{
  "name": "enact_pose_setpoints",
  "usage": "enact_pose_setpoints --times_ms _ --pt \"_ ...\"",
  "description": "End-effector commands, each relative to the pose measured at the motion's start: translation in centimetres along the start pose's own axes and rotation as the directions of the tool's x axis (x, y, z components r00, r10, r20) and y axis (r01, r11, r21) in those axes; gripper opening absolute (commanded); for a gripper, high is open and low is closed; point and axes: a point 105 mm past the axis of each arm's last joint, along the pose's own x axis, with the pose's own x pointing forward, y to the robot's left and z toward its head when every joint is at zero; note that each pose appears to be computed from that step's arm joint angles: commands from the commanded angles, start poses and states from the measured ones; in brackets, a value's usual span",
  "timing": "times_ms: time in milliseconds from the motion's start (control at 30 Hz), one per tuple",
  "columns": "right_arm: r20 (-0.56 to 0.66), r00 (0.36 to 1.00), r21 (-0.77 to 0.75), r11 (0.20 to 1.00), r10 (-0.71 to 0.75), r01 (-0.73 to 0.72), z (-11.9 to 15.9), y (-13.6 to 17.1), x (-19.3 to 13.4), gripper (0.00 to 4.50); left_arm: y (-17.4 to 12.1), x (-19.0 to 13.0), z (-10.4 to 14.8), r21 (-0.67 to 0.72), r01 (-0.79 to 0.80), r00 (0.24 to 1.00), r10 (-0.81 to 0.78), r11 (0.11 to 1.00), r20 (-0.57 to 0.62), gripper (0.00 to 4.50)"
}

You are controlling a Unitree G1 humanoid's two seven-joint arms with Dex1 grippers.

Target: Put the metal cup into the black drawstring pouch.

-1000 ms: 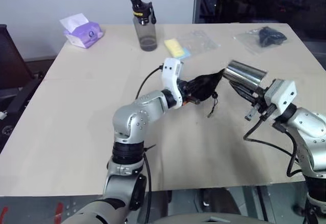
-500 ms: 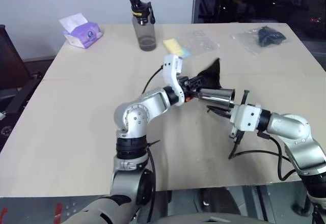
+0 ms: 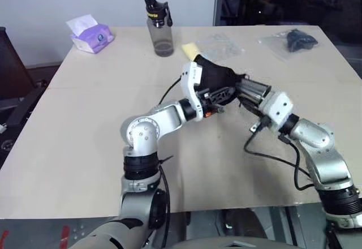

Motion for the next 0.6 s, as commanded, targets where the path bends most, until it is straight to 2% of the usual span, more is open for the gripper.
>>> enact_pose_setpoints --times_ms 33,167,300,600 --pt "0.114 0.992 0.036 0.998 -0.051 0.047 3.1 -1.0 -0.1 0.05 -1.4 0.0 0.2 0.007 0.063 0.998 -0.063 0.998 0.017 0.0" --pt "0.122 0.992 0.083 0.996 0.023 -0.033 3.2 0.6 -0.1 0.05 -1.3 0.1 0.4 -0.023 0.069 0.997 -0.069 0.997 0.034 0.0" --pt "0.015 0.997 0.028 0.997 0.073 -0.074 1.2 1.5 -0.4 0.05 -1.2 -0.1 1.5 -0.082 0.091 0.993 -0.084 0.993 0.086 0.0" --pt "-0.039 0.992 -0.061 0.99 0.123 -0.126 0.4 2.6 -0.2 0.05 -1.8 -0.4 2.3 -0.151 0.147 0.984 -0.129 0.978 0.126 0.0"
